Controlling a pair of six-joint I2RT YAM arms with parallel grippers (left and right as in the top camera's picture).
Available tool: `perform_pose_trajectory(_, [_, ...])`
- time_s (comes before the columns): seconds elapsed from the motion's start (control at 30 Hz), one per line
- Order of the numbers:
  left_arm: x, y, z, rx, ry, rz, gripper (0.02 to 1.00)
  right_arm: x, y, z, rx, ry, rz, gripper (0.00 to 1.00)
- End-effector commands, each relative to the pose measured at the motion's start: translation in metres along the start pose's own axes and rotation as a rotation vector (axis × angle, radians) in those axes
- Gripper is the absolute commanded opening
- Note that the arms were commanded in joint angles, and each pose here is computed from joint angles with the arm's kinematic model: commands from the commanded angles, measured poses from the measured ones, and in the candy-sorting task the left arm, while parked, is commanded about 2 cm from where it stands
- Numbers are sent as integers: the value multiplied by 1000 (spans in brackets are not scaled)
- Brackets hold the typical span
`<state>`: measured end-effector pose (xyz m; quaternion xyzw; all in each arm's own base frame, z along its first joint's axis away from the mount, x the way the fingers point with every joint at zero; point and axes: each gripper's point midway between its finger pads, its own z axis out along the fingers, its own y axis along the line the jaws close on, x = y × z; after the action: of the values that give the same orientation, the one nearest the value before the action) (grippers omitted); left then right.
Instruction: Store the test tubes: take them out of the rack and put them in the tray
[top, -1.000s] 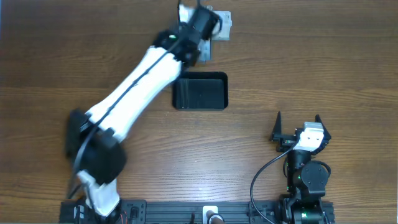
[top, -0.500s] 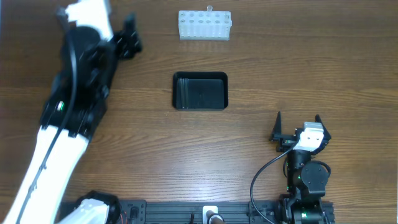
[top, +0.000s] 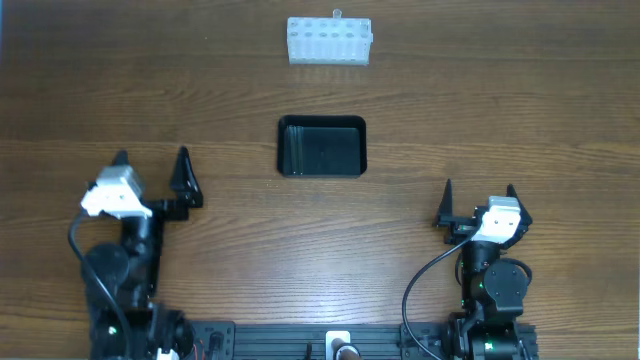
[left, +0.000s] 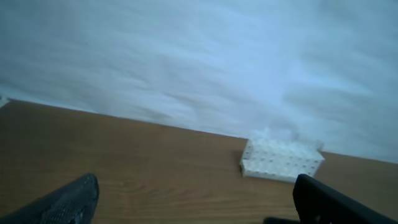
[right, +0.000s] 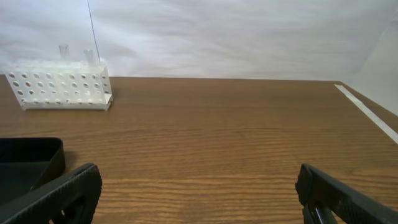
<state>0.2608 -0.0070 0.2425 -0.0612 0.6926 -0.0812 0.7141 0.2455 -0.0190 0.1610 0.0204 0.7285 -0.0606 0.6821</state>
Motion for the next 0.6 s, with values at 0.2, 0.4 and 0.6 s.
perform_pose_trajectory(0.2, [34,-11,-15,112,-28,18,998,1,2,0,-9,-3,3,991])
perform_pose_trajectory(0.4, [58,-10,-18,125,10,16,996,1,2,0,-9,-2,3,993])
perform_pose_trajectory(0.6, [86,-4,-19,99,124,10,998,1,2,0,-9,-2,3,991])
